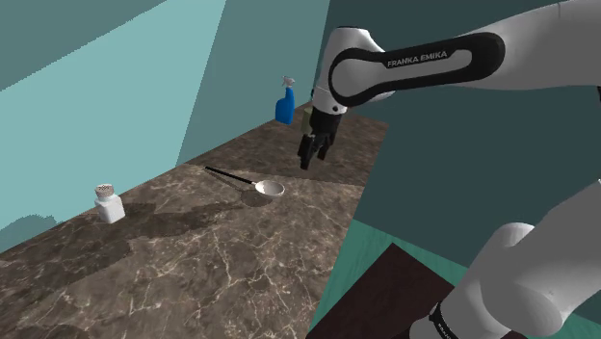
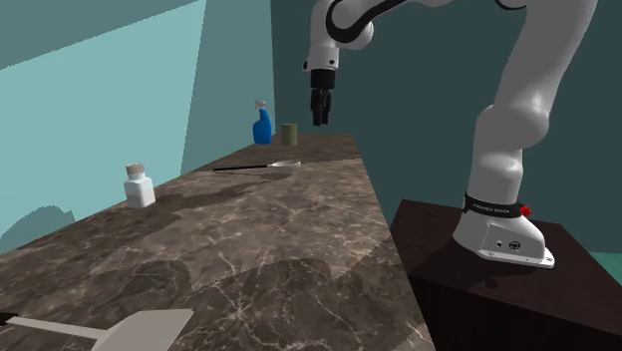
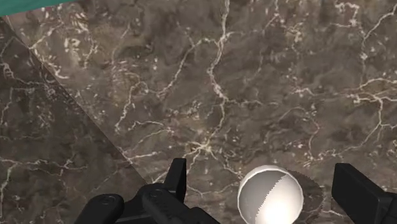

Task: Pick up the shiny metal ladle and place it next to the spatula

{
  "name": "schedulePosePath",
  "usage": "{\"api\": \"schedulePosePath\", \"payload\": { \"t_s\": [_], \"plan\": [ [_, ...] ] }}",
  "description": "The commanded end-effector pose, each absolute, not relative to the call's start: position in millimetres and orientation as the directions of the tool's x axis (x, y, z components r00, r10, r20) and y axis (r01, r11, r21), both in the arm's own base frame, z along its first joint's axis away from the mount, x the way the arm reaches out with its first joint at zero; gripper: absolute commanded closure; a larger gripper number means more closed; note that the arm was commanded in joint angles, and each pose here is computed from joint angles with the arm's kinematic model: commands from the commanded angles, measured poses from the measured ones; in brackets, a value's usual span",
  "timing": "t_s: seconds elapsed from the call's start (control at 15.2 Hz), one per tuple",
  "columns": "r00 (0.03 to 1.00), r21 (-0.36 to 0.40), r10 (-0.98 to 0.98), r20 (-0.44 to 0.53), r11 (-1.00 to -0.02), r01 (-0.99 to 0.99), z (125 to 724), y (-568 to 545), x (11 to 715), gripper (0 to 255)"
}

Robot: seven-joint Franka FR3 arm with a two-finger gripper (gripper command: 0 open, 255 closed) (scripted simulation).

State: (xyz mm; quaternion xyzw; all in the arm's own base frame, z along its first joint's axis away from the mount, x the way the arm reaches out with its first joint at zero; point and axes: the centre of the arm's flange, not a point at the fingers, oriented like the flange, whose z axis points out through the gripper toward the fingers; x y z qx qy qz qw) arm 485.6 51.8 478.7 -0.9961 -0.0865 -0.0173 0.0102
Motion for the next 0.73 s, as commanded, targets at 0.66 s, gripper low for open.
{"api": "schedulePosePath", "payload": {
  "t_s": [0.66],
  "plan": [
    [0.957,-0.070,0.279,0.084,-0.956,0.285,406,102,613,0]
  ]
}}
